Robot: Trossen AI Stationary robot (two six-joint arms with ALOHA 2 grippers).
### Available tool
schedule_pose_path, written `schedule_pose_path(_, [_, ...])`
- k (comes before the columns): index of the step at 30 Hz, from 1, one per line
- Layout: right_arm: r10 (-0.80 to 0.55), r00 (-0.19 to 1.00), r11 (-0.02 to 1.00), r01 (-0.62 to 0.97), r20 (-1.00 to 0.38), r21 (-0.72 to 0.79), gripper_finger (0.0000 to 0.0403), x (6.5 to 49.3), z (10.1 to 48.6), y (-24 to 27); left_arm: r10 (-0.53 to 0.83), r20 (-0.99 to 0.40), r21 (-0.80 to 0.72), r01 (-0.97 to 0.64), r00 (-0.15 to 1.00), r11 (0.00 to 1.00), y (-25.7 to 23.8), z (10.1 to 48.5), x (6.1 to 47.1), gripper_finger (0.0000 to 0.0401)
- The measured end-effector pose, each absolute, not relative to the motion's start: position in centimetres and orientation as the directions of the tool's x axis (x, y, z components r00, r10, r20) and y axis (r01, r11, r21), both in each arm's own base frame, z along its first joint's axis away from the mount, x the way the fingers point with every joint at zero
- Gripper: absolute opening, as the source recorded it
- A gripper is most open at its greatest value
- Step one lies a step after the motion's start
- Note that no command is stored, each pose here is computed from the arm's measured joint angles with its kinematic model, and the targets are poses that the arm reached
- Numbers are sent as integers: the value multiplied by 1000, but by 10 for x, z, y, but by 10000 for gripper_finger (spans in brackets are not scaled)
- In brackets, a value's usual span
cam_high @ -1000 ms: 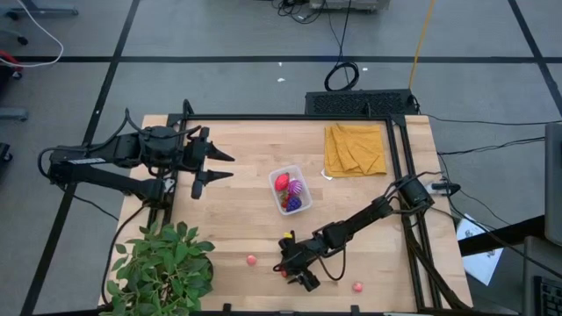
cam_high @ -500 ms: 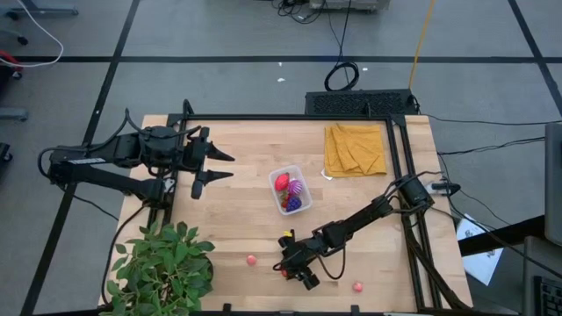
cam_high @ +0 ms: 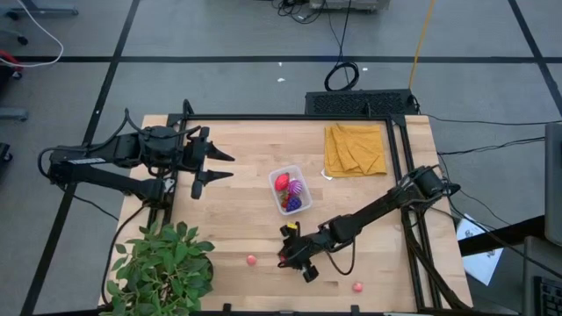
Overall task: Pick and placing Produce into tupperware
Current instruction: Put the red strawberry into the transparent container
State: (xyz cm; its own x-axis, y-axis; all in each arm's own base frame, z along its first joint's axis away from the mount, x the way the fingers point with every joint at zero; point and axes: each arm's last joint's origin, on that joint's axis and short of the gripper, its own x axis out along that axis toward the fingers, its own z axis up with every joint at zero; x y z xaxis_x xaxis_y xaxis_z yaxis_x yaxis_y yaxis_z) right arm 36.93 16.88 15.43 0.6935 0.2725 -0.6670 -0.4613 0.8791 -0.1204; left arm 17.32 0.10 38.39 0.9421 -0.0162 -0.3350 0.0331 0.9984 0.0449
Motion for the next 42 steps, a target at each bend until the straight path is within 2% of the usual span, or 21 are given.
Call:
schedule_pose_path(7, [76, 768, 889, -341, -637, -305, 164, 361, 204, 136, -16, -334, 48, 34, 942, 998, 1, 384, 173, 196])
schedule_pose_path(11, [-14, 773, 917, -243, -635, -316, 176, 360, 223, 100, -16, -333, 57, 37, 943, 998, 1, 384, 173, 196])
schedule_pose_path(15, [-91, 750, 952, -127, -655, -277, 180, 363, 228, 61, -16, -319, 58, 36, 948, 998, 1, 385, 174, 196])
schedule_pose_path(19, [-63, 690, 983, -82, -721, -164, 179, 365, 217, 31, -16, -320, 58, 36, 947, 998, 1, 385, 174, 196])
schedule_pose_path(22, [-84, 643, 986, -57, -761, -157, 179, 365, 207, 20, -16, -320, 62, 37, 947, 997, 1, 385, 174, 196])
schedule_pose_path(27, [-90, 638, 987, -48, -765, -156, 178, 366, 206, 15, -15, -322, 69, 40, 947, 997, 1, 385, 174, 196])
schedule_pose_path(32, [-40, 632, 990, -80, -774, -116, 178, 365, 205, 16, -16, -322, 71, 41, 947, 997, 1, 385, 174, 196])
schedule_pose_path(42, [-72, 630, 991, -45, -774, -129, 178, 366, 205, -1, -16, -322, 70, 40, 947, 997, 1, 385, 174, 196])
